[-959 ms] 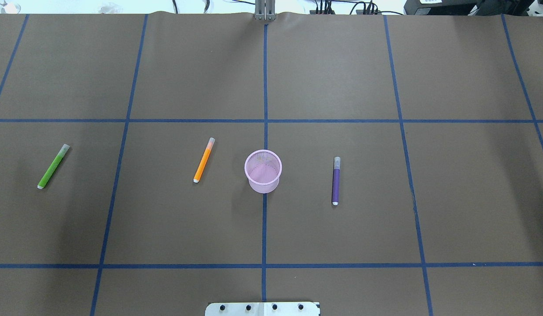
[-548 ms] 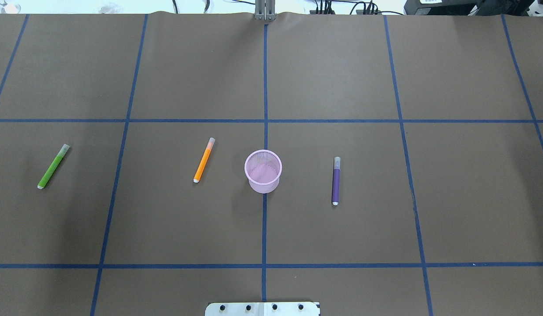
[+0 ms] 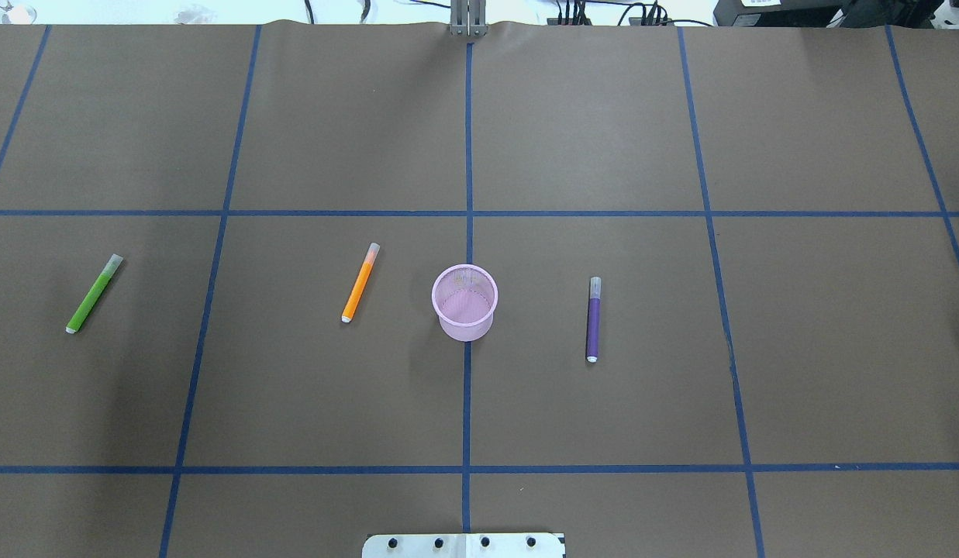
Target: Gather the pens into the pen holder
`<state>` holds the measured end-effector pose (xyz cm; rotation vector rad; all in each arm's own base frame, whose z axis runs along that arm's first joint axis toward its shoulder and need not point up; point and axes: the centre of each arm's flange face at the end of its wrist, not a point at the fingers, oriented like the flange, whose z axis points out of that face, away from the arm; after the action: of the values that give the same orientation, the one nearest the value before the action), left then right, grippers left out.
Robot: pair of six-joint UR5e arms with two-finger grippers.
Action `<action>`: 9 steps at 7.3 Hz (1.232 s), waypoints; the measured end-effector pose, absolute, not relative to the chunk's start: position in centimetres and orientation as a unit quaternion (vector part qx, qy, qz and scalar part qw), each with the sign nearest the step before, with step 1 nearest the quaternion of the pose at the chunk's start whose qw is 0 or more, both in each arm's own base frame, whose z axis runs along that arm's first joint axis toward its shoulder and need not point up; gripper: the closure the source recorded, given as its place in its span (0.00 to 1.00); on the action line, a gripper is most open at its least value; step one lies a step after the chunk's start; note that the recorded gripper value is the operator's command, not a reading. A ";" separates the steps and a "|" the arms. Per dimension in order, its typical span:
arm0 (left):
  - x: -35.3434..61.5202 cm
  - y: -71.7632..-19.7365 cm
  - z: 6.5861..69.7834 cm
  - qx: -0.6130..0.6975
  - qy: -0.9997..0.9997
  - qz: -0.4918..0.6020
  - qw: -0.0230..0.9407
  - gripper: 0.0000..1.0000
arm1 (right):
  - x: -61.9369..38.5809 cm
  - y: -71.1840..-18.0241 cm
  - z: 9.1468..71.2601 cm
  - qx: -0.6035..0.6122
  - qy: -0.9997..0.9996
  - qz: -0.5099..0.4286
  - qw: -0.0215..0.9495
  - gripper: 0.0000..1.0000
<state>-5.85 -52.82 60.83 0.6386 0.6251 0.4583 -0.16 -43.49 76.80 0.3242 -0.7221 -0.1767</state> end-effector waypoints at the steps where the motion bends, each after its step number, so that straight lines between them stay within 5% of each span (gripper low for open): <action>1: -5.9 -52.8 60.7 0.311 0.299 0.221 0.875 0.00 | -0.8 -42.9 77.5 0.152 -0.351 -0.090 0.920 0.26; 3: -5.9 -52.9 60.6 0.316 0.297 0.223 0.873 0.00 | -1.0 -41.6 79.0 0.135 -0.351 -0.088 0.922 0.42; 9: -5.9 -52.8 60.7 0.316 0.297 0.223 0.873 0.00 | -1.3 -40.3 81.4 0.105 -0.346 -0.080 0.929 0.49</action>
<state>-5.86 -52.84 60.65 0.6606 0.6198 0.4656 -1.32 -40.25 81.42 0.2153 -0.7094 -0.1645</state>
